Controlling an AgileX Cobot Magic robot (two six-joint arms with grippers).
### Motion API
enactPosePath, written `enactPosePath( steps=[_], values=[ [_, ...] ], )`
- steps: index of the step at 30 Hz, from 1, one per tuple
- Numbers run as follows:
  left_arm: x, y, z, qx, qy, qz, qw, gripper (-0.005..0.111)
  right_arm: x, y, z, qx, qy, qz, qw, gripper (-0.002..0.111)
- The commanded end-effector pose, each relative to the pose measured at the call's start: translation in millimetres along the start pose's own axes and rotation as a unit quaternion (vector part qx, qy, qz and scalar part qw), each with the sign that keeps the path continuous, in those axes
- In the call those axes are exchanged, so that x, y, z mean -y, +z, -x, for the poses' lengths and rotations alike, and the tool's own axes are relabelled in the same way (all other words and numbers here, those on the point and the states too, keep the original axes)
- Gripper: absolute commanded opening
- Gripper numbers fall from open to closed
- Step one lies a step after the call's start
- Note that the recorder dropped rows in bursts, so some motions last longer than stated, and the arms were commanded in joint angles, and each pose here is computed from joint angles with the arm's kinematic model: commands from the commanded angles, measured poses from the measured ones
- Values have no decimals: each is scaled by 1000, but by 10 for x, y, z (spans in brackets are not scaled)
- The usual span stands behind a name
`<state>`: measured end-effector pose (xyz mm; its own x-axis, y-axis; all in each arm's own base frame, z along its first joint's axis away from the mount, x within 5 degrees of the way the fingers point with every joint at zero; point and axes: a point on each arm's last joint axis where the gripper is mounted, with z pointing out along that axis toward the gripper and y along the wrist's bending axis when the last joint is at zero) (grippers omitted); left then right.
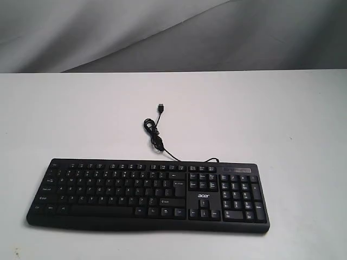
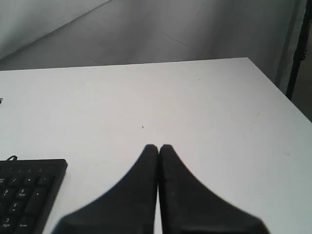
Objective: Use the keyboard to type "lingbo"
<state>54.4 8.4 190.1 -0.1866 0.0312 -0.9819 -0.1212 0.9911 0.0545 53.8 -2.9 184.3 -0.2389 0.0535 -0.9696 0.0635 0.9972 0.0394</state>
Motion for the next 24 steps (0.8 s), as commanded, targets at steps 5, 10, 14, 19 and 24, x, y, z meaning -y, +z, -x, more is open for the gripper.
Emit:
enactPosePath(
  steps=[5,10,14,19,24],
  values=[
    [2,1,-8,3,-3,0,1000,1,-7,-40,261,151,-10,2,989,0],
    [2,1,-8,3,-3,0,1000,1,-16,-113,432,251,-26,2,968,0],
    [2,1,-8,3,-3,0,1000,1,-29,-260,629,379,-104,-26,919,0],
    [2,1,-8,3,-3,0,1000,1,-41,-506,806,527,-98,-35,843,0],
    [2,1,-8,3,-3,0,1000,1,-89,-687,869,610,29,83,788,0]
  ],
)
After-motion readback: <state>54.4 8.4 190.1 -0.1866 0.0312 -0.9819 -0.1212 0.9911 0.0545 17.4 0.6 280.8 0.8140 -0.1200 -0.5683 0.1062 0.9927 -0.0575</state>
